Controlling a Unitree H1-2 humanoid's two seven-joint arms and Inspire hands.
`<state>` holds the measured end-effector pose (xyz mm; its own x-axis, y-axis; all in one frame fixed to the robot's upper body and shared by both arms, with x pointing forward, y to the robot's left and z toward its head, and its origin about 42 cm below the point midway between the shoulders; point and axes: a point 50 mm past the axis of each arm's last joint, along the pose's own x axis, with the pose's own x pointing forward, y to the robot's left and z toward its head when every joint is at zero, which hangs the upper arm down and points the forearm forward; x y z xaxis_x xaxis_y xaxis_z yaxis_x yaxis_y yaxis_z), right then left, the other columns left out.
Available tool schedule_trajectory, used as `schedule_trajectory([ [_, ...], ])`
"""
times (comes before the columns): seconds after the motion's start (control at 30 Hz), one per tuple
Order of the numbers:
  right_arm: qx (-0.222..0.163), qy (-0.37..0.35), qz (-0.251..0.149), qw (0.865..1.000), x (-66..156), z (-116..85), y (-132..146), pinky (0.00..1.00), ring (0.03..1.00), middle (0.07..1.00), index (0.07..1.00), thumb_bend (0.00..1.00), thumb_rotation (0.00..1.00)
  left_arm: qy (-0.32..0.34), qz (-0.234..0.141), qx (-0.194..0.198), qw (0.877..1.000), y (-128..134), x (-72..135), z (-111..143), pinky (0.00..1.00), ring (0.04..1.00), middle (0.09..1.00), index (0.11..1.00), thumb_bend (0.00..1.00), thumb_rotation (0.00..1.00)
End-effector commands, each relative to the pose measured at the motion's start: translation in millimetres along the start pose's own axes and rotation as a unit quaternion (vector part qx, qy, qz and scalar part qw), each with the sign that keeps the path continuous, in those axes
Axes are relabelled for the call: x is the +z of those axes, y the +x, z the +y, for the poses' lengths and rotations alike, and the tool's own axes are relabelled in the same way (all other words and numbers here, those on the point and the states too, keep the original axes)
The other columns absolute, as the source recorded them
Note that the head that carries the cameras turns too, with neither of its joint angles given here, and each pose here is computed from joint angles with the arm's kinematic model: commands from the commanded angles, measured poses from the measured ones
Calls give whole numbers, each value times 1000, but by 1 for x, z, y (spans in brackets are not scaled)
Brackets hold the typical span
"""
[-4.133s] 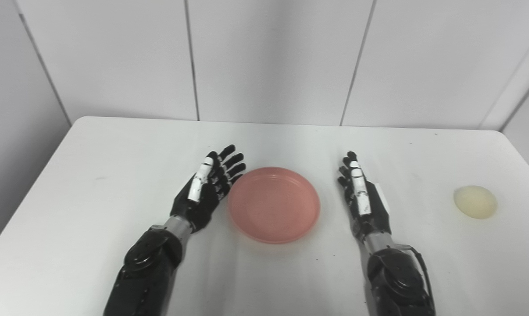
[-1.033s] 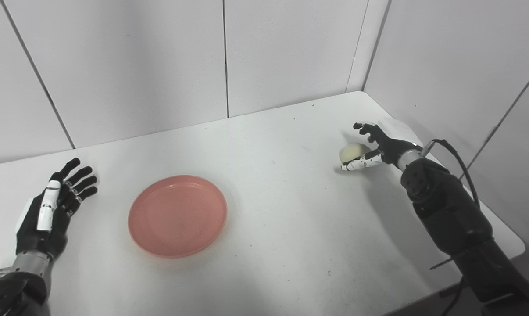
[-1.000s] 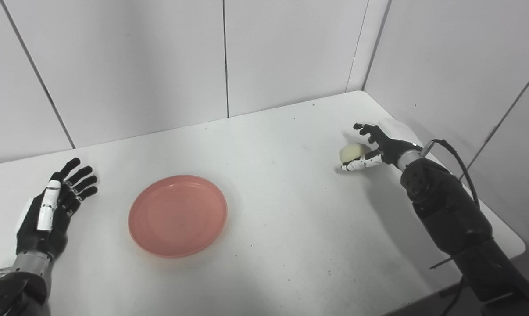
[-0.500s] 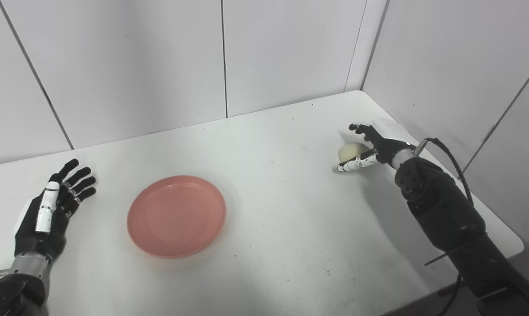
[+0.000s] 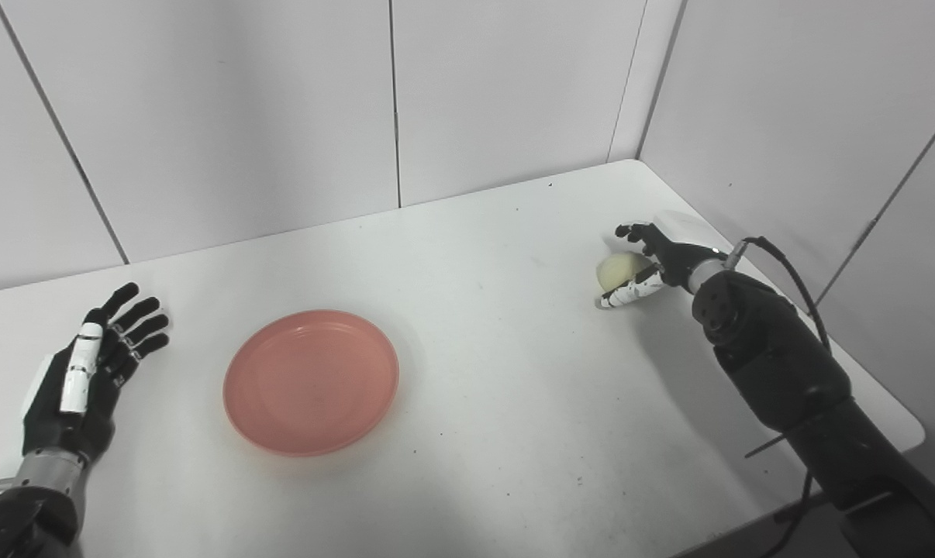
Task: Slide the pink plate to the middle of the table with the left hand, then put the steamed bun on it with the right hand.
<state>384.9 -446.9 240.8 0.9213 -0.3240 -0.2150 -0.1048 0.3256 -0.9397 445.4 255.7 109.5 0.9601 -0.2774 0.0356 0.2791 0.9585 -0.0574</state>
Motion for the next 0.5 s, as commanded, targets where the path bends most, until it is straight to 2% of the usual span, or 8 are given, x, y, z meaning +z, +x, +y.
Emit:
schedule_trajectory([
  [0.0, -47, -14, 3, 999, 1, -45, 5, 653, 784, 854, 834, 946, 274, -39, 122, 29, 991, -73, -83, 3, 810, 822, 844, 856, 528, 912],
  [0.17, -38, -6, 8, 999, 0, -42, 11, 657, 788, 847, 830, 942, 261, -38, 122, 29, 991, -73, -82, 3, 819, 828, 851, 863, 520, 932],
  [0.4, -17, -25, 13, 999, -2, -41, 21, 668, 760, 811, 805, 880, 222, -41, 122, 28, 991, -73, -80, 3, 819, 830, 854, 865, 527, 925],
  [0.43, -15, -25, 16, 999, -2, -41, 22, 636, 727, 783, 800, 864, 206, -40, 122, 28, 991, -73, -80, 2, 820, 830, 854, 865, 531, 923],
  [0.47, -14, -23, 19, 999, -2, -41, 22, 555, 641, 711, 795, 834, 173, -39, 122, 27, 991, -73, -79, 2, 823, 831, 856, 867, 534, 923],
])
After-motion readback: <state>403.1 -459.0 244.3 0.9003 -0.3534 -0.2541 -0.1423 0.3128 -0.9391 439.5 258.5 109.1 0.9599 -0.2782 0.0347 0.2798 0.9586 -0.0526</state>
